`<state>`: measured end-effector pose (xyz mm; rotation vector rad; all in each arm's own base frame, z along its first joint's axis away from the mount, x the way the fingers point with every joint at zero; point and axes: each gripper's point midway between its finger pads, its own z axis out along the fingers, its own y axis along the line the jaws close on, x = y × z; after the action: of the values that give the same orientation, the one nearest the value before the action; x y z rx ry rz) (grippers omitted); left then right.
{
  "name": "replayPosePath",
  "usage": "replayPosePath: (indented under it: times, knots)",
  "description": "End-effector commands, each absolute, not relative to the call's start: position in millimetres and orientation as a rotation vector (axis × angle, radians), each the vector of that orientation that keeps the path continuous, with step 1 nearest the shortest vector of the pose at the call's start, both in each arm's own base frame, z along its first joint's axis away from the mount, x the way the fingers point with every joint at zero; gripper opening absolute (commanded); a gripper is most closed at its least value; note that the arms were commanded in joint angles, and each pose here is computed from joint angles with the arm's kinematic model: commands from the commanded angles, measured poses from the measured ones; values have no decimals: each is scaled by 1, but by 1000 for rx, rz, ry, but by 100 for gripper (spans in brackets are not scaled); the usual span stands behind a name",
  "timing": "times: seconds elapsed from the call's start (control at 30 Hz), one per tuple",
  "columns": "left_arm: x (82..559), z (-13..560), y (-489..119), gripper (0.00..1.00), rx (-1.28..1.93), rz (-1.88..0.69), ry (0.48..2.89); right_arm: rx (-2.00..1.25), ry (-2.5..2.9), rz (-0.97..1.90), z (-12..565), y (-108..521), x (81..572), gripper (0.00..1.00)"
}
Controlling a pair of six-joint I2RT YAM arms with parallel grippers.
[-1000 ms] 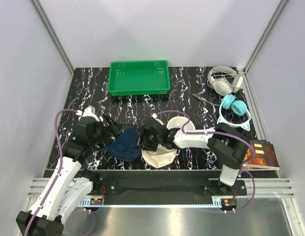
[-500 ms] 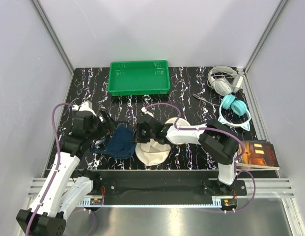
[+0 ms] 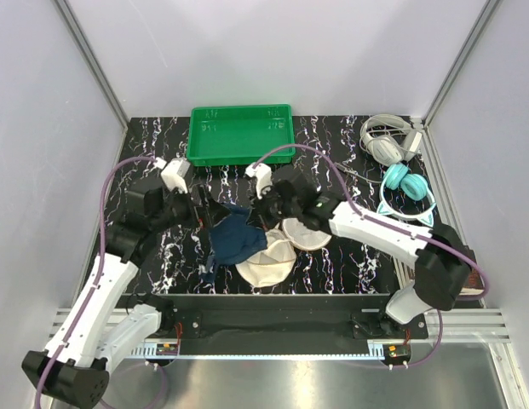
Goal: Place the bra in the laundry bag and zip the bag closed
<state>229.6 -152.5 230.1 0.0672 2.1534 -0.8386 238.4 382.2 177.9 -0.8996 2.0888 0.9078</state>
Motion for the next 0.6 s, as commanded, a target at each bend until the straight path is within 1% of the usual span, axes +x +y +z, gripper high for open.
replayPosePath:
  times: [0.0, 0.13, 0.2, 0.33, 0.43, 0.57]
  knots:
    - [213, 293, -185, 99, 418, -915, 1925, -1214, 1929, 1013, 200, 359, 219, 0]
    - [191, 307, -199, 99, 600, -977, 1837, -1408, 1930, 1147, 200, 345, 181, 0]
    - [177, 310, -212, 99, 693, -1044, 1813, -1462, 1922, 1258, 209, 345, 164, 0]
    - [169, 302, -227, 99, 794, -1082, 1819, -1498, 1946, 1433, 220, 340, 136, 0]
    - [167, 290, -234, 99, 843, -1108, 1840, -1491, 1918, 1441, 230, 334, 129, 0]
    - [153, 280, -246, 99, 930, -1205, 1855, -1481, 1900, 1422, 237, 330, 127, 0]
